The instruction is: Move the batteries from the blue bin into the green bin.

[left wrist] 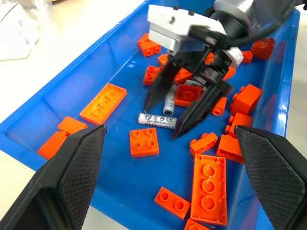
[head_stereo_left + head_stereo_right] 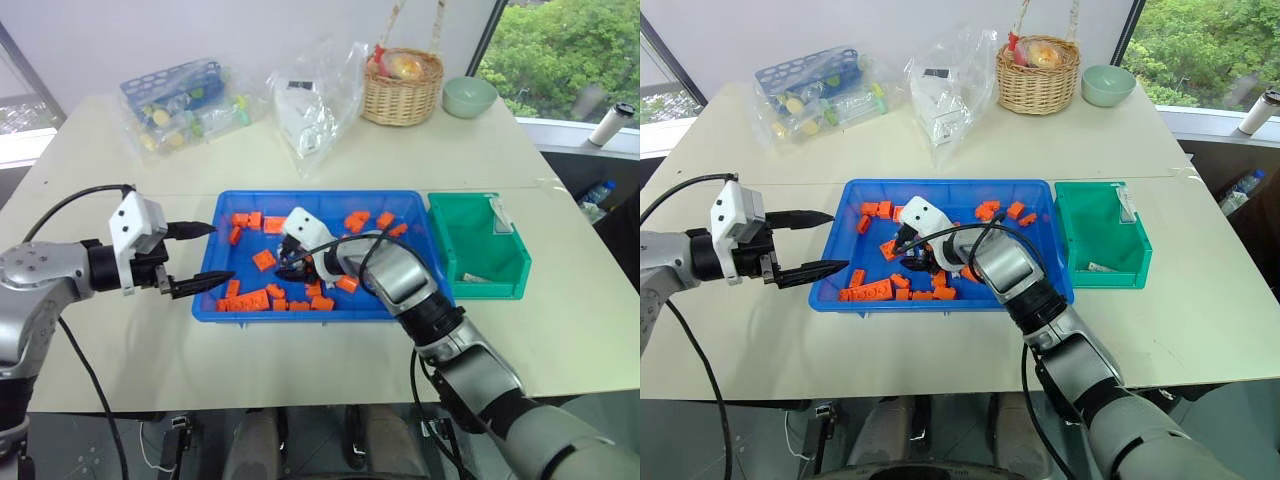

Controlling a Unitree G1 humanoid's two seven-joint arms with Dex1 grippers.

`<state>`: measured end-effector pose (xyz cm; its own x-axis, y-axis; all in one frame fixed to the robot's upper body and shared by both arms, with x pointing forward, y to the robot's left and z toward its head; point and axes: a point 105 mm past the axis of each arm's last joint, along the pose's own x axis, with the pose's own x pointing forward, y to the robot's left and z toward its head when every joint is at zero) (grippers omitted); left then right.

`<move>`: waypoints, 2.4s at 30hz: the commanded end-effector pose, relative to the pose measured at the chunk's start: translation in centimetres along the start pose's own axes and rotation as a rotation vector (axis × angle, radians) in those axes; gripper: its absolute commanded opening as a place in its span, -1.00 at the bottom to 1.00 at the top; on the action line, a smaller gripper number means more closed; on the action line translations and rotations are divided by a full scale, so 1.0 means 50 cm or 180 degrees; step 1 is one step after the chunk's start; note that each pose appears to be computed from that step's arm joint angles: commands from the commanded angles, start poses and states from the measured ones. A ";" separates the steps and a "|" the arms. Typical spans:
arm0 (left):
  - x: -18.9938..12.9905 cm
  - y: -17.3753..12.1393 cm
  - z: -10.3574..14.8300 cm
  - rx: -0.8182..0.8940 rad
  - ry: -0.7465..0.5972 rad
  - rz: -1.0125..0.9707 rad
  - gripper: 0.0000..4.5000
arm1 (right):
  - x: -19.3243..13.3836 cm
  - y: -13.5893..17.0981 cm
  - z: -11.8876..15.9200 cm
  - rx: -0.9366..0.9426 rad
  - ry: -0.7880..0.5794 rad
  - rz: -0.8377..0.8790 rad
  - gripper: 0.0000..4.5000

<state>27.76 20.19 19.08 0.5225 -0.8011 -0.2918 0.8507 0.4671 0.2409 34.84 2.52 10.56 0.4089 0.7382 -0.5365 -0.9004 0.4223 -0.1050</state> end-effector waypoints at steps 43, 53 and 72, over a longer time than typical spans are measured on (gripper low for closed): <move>0.050 0.027 0.035 0.0251 -0.0274 -0.0224 1.00 | -0.368 -0.173 0.048 -0.0304 -0.0354 -0.0821 0.28; 0.028 0.018 0.035 0.0256 -0.0240 -0.0076 1.00 | -0.150 -0.067 0.040 -0.0802 0.0051 0.0118 0.28; 0.025 0.014 0.035 0.0227 -0.0238 -0.0016 1.00 | -0.064 -0.030 -0.007 -0.1036 0.0367 0.0260 0.28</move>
<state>28.92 19.12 19.33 0.5091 -0.8232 -0.2513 0.8540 0.4468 0.2664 34.85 -1.13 11.92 0.3281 0.6789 -0.6569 -0.9408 0.1722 -0.2919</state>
